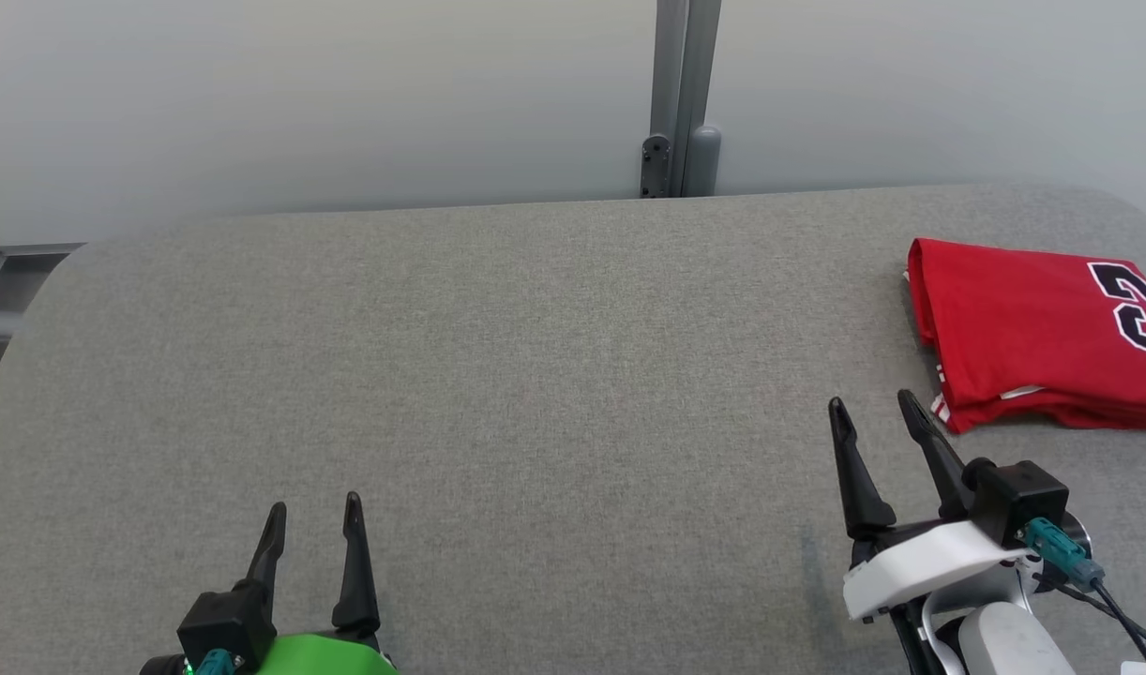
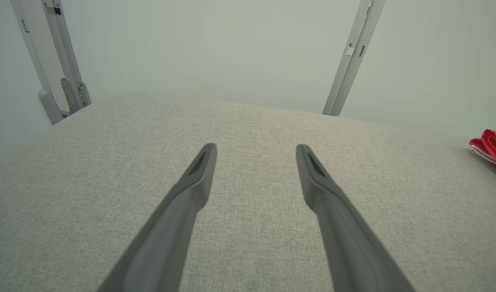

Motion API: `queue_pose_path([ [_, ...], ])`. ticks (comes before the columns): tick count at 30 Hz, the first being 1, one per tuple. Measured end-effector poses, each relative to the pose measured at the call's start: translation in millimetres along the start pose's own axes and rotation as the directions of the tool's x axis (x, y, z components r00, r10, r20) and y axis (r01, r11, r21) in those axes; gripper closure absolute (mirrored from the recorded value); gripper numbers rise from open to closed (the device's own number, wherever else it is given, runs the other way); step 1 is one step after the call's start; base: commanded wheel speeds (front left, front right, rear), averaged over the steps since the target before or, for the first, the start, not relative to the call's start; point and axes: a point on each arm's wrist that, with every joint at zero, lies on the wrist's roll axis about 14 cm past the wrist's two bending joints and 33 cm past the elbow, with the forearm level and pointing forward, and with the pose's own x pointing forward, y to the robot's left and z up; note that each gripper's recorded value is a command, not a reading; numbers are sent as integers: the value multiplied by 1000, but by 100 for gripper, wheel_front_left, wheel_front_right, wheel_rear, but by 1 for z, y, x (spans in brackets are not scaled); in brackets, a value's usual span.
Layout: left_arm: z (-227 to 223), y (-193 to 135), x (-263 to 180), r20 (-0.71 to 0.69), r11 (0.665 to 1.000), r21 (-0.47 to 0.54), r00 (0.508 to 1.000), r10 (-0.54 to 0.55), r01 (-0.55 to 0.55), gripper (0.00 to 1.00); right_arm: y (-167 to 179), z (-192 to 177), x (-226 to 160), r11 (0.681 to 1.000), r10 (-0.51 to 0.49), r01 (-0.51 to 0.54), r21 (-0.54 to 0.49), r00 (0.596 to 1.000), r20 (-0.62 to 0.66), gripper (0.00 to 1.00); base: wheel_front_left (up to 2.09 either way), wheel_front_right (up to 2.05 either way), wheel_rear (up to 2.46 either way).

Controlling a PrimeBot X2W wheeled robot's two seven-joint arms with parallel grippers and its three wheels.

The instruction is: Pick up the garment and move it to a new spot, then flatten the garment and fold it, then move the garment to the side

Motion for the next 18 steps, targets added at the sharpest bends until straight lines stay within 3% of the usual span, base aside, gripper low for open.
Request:
queue_pose_path([
  [18,6,-1,1,18,1000,2,1000,1,-1,0,3,-8,-7,1000,3,-3,16,1000,-28,0,0,0,0],
])
